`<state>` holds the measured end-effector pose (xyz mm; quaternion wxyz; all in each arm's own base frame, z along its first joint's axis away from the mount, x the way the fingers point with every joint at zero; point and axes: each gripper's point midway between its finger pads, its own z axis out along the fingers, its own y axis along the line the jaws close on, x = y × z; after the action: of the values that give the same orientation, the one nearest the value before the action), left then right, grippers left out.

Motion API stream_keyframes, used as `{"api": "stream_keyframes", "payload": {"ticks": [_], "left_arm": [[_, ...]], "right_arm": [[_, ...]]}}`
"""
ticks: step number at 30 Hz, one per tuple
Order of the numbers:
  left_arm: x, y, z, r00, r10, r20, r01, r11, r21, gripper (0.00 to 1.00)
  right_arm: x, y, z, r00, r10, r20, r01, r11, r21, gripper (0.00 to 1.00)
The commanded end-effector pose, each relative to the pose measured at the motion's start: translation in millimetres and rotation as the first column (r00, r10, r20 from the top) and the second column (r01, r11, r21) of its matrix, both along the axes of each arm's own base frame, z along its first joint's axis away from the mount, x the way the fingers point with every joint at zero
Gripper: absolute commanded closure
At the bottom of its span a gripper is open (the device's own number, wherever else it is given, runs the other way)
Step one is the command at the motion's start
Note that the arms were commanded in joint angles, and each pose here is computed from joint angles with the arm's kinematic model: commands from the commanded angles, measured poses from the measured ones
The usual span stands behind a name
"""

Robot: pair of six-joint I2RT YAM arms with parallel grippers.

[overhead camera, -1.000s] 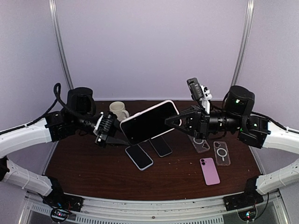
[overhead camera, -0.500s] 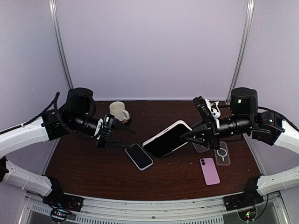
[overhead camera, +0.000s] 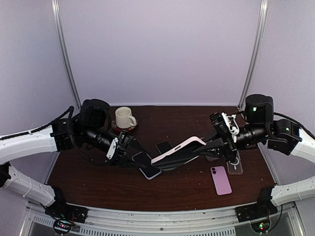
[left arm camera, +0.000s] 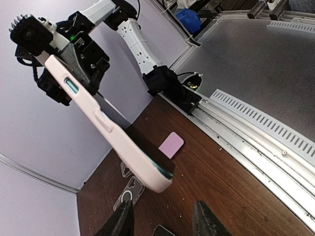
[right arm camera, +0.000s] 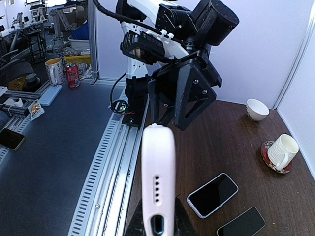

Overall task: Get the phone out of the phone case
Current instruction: Remove the top left corner of the phone from the phone case.

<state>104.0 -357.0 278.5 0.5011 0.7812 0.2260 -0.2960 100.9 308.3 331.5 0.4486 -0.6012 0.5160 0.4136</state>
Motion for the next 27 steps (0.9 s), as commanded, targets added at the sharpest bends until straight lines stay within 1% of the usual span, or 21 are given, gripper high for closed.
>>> {"api": "stream_keyframes", "payload": {"ticks": [1,9,20,27], "left_arm": [[-6.9,-10.5,3.9,0.999,-0.025,0.032,0.026,1.0,-0.016,0.58],[-18.4,-16.2,-1.3,0.998,-0.054,0.03,0.054,0.999,-0.002,0.63],[-22.6,-18.1,-7.8,0.997,-0.066,0.028,0.065,0.998,0.02,0.68],[-22.0,-18.8,-9.3,0.997,-0.065,0.035,0.064,0.998,0.023,0.74]], "right_arm": [[-6.2,6.3,14.3,0.998,0.047,0.052,-0.05,0.997,0.064,1.0],[-4.8,12.8,7.6,0.998,0.05,0.04,-0.052,0.997,0.054,1.0],[-4.8,18.7,5.1,0.998,0.058,0.028,-0.059,0.997,0.053,1.0],[-8.3,21.5,2.6,0.997,0.079,0.013,-0.08,0.996,0.05,1.0]]}}
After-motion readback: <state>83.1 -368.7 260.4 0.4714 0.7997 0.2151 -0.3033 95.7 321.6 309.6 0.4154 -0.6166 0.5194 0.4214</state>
